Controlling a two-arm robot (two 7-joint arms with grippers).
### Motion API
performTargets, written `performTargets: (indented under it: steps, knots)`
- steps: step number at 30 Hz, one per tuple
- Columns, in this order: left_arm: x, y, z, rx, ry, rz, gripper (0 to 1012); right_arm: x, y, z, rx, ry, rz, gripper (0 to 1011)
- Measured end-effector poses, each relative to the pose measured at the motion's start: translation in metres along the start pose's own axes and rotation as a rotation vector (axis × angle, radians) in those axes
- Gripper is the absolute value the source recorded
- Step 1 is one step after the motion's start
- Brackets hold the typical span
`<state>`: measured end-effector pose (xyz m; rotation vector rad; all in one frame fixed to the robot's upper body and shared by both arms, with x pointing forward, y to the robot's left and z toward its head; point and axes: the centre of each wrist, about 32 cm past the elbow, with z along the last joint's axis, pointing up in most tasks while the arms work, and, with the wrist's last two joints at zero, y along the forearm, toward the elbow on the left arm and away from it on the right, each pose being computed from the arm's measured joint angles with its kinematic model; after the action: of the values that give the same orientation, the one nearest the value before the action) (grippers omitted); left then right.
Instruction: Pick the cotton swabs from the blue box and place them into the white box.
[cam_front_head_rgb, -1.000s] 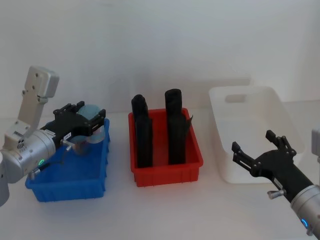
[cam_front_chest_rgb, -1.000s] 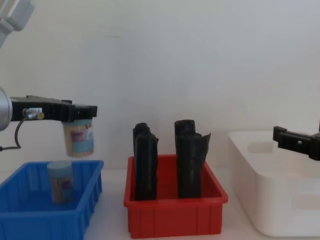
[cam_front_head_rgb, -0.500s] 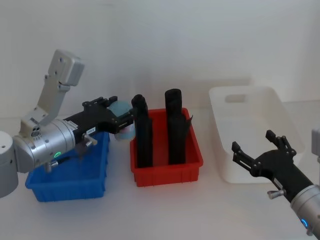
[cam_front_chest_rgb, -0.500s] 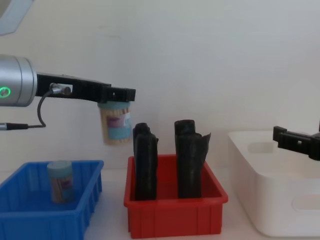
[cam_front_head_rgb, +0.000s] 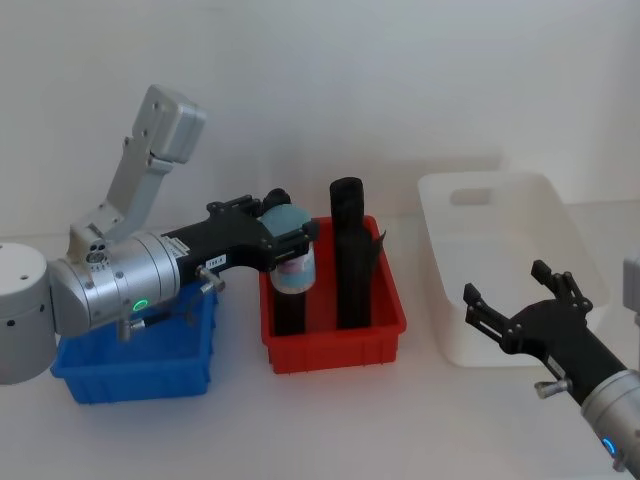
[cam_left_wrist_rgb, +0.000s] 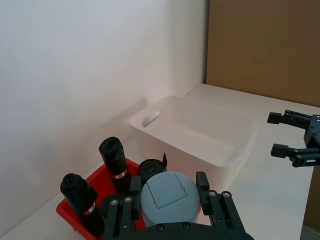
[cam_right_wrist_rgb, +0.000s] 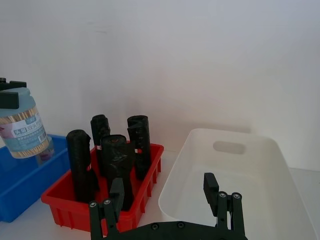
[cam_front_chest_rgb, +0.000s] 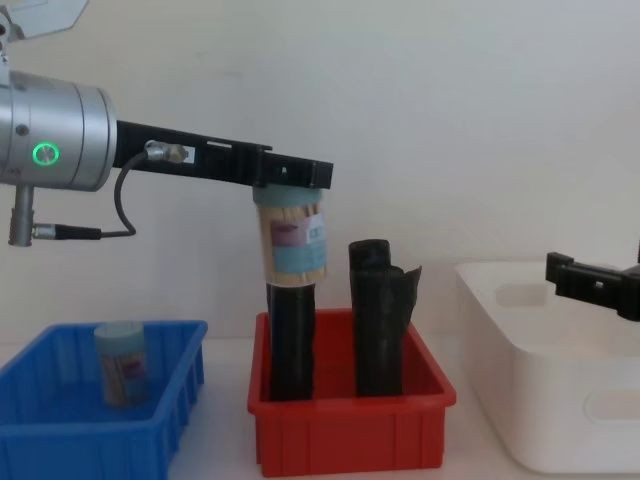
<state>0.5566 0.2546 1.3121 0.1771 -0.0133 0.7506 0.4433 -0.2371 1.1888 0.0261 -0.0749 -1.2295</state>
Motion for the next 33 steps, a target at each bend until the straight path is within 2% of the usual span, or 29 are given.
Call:
performTargets:
  steps: [8, 16, 27, 33]
  knots:
    - [-0.0033, -0.0025, 0.0041, 0.001, 0.004, -0.034, 661, 0.000, 0.000, 0.000, -0.001, -0.001, 0.004, 1002]
    - [-0.0048, -0.0036, 0.0061, 0.001, 0.007, -0.050, 661, 0.000, 0.002, 0.004, -0.009, -0.022, 0.058, 1002]
    - [-0.0058, -0.0043, 0.0072, 0.001, 0.008, -0.061, 661, -0.005, 0.012, 0.016, -0.016, -0.073, 0.189, 1002]
    - [-0.0061, -0.0045, 0.0075, 0.001, 0.009, -0.064, 661, -0.012, 0.024, 0.028, -0.016, -0.112, 0.280, 1002]
